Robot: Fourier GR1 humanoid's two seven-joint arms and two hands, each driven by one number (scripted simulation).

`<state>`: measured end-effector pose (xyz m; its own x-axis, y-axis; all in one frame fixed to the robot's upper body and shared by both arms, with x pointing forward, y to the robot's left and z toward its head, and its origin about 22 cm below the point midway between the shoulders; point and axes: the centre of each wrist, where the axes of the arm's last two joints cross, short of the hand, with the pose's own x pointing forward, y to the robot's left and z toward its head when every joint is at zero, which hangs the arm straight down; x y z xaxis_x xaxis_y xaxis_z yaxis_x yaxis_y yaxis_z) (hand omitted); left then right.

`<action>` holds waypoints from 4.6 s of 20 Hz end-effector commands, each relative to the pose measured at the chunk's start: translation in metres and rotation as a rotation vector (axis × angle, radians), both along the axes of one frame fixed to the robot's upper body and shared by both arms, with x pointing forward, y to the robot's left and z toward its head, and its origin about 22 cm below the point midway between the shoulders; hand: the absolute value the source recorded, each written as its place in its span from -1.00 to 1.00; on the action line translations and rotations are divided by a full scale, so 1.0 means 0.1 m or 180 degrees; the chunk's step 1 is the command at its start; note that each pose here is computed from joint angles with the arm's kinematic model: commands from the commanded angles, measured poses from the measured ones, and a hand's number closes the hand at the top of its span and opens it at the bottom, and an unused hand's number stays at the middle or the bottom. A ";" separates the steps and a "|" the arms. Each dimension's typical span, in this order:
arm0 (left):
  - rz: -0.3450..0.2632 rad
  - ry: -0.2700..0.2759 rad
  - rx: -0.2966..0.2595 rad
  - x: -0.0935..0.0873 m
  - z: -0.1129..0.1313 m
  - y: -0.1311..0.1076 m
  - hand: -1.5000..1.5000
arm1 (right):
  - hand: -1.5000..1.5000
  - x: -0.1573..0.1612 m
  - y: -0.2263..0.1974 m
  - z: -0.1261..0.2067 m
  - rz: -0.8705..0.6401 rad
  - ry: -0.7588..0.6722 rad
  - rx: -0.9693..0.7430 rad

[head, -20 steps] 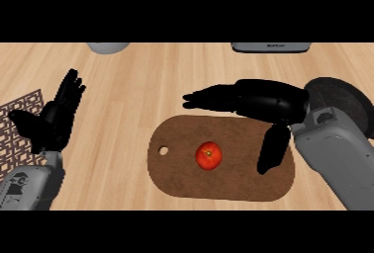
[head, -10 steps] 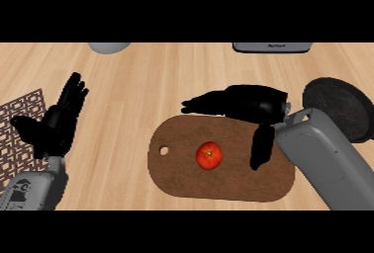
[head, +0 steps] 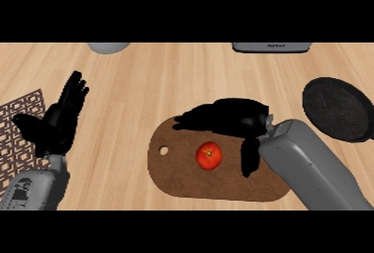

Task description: Pick the tomato from the cutting board and place it in the pan

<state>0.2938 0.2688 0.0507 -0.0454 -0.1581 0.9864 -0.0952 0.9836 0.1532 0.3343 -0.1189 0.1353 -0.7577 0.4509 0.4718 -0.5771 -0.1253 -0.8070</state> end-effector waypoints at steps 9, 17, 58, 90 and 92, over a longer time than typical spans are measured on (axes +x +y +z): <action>0.0029 -0.0015 0.0006 0.14 0.10 0.04 0.00 | -1.00 -0.04 0.26 -0.12 0.0018 -0.0497 -0.0651; 0.0063 -0.0027 -0.0028 0.00 -0.18 0.19 0.00 | -1.00 -0.13 0.30 -0.54 0.0042 -0.0366 -0.0727; 0.0091 0.0050 0.0006 0.00 -0.10 0.07 0.00 | 1.00 0.03 -0.04 -0.54 -0.4174 -0.1244 -0.0277; -0.0054 -0.0058 0.0036 0.05 -0.01 0.07 0.00 | 1.00 0.11 -2.87 -0.31 -0.5926 -0.2477 0.0480; -0.0084 -0.0076 -0.0029 0.10 0.11 0.02 0.00 | 1.00 0.13 -2.97 -0.63 -0.6050 -0.2482 0.0363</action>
<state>0.2982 0.2714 0.0512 -0.0579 -0.1579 0.9858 -0.0869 0.9845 0.1526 0.3510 -0.3785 0.0999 0.4552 0.7523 0.4762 0.5146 0.2142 -0.8303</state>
